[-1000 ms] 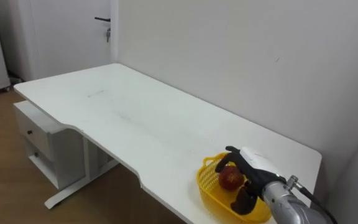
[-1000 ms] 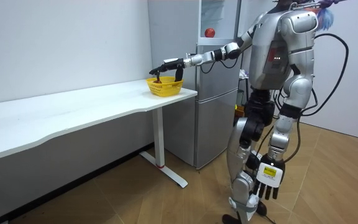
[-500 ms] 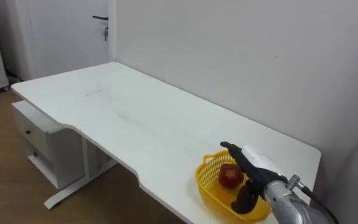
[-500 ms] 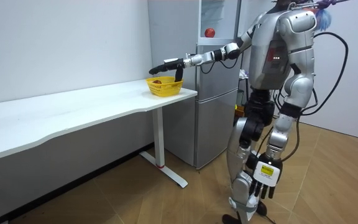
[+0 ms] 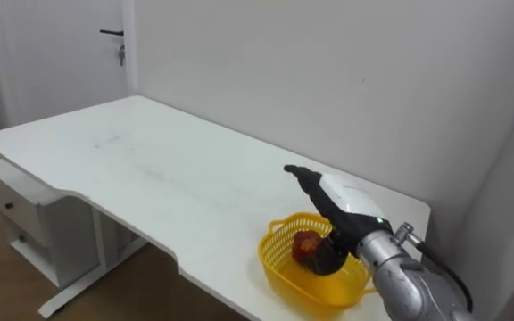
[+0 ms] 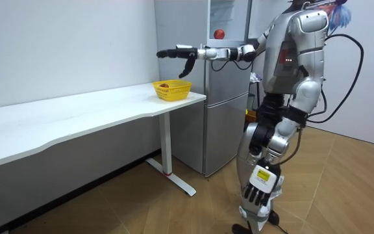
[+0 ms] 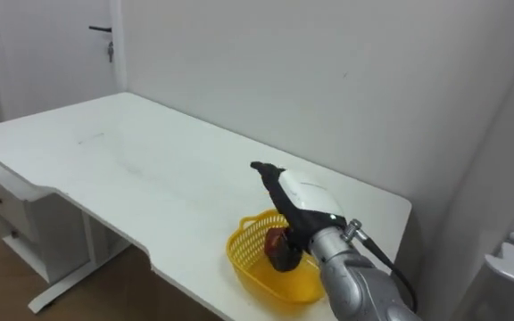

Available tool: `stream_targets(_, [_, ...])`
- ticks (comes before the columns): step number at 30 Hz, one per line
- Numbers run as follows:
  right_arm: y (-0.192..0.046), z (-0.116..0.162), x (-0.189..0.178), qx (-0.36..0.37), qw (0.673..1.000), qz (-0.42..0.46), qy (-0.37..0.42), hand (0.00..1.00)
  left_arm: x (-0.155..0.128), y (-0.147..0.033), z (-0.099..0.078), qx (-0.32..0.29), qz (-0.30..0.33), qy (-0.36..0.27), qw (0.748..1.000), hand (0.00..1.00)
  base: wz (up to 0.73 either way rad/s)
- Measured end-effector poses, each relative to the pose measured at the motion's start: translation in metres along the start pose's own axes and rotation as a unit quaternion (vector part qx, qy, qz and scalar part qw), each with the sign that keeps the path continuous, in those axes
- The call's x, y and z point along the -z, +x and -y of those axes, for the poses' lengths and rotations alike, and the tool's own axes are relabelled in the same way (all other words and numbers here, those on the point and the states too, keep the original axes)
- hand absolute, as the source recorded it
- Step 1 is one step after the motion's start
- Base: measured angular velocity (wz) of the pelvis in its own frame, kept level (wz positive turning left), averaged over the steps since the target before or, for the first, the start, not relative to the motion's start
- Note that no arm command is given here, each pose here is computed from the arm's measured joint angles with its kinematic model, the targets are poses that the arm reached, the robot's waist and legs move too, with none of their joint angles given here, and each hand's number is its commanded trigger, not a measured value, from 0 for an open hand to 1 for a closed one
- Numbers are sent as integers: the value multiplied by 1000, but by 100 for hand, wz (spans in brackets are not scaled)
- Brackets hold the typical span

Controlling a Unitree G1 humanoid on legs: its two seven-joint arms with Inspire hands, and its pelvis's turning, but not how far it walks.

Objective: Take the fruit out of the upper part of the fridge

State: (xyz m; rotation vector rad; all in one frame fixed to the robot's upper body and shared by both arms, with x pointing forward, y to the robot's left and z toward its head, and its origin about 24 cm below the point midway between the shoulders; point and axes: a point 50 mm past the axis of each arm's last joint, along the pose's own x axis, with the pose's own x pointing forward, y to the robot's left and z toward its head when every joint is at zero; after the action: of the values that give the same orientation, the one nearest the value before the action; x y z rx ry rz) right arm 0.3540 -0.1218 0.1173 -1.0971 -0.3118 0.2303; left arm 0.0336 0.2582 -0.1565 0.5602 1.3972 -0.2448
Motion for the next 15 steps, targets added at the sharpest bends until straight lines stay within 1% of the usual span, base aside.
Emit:
stream_targets(4, [-3, 11, -19, 30, 998, 47, 10, 0, -7, 1, -2, -4, 9, 0, 1000, 0, -17])
stream_targets(7, [-7, 15, -29, 41, 996, 75, 17, 0, -6, 1, 0, -4, 8, -1, 1000, 0, -23])
stream_targets(9, [-8, 22, -35, 56, 994, 91, 23, 0, -6, 1, 0, -6, 10, -1, 1000, 0, -17])
stream_targets(14, [-15, 57, -55, 147, 978, 145, 37, 0, -5, 1, -1, -15, 15, -3, 1000, 0, -20])
stream_targets(15, [-17, 61, -57, 155, 975, 151, 41, 0, -5, 1, 0, -15, 15, -3, 1000, 0, -23])
